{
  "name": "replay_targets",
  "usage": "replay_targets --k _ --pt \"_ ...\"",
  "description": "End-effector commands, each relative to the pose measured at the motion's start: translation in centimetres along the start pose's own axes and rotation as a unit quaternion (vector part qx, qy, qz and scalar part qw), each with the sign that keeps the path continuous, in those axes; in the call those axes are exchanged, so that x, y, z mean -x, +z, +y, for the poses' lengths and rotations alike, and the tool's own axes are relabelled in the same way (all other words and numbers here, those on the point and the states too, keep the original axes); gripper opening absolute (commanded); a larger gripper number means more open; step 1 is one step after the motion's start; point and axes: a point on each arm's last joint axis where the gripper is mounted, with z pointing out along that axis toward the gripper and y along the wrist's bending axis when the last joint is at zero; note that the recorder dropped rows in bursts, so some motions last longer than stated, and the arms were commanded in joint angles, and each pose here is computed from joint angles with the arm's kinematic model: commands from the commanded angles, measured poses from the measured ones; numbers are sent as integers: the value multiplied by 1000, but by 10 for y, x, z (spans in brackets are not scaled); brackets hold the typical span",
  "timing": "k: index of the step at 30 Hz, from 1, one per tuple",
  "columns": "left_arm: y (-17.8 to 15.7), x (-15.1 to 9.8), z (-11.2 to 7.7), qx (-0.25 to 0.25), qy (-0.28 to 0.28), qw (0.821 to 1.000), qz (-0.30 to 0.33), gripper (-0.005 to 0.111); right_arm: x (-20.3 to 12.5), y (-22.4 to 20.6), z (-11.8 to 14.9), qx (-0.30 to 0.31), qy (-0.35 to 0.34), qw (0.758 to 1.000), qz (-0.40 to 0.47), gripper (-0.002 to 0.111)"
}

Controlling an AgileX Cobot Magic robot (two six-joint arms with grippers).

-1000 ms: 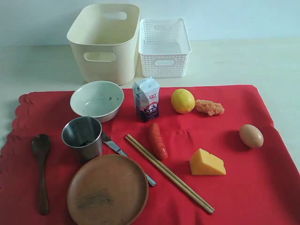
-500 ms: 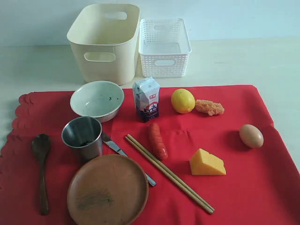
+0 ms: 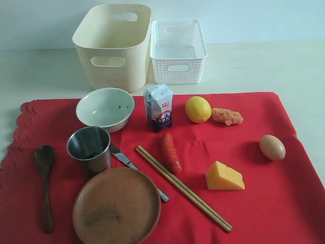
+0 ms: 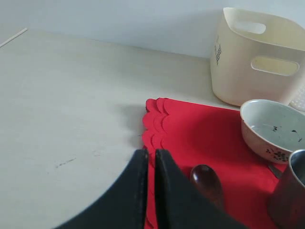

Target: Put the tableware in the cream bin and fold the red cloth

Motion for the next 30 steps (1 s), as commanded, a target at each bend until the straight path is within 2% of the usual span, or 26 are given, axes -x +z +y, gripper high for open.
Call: replay_targets --k 1,26,30 --pt "0 0 0 1 1 1000 -4 8 24 -5 1 3 -4 999 -44 0" --pt "0 0 0 1 1 1000 -4 8 26 -8 1 5 0 998 -56 0" --pt "0 0 0 1 1 1000 -4 8 25 -1 3 12 28 999 -45 0"
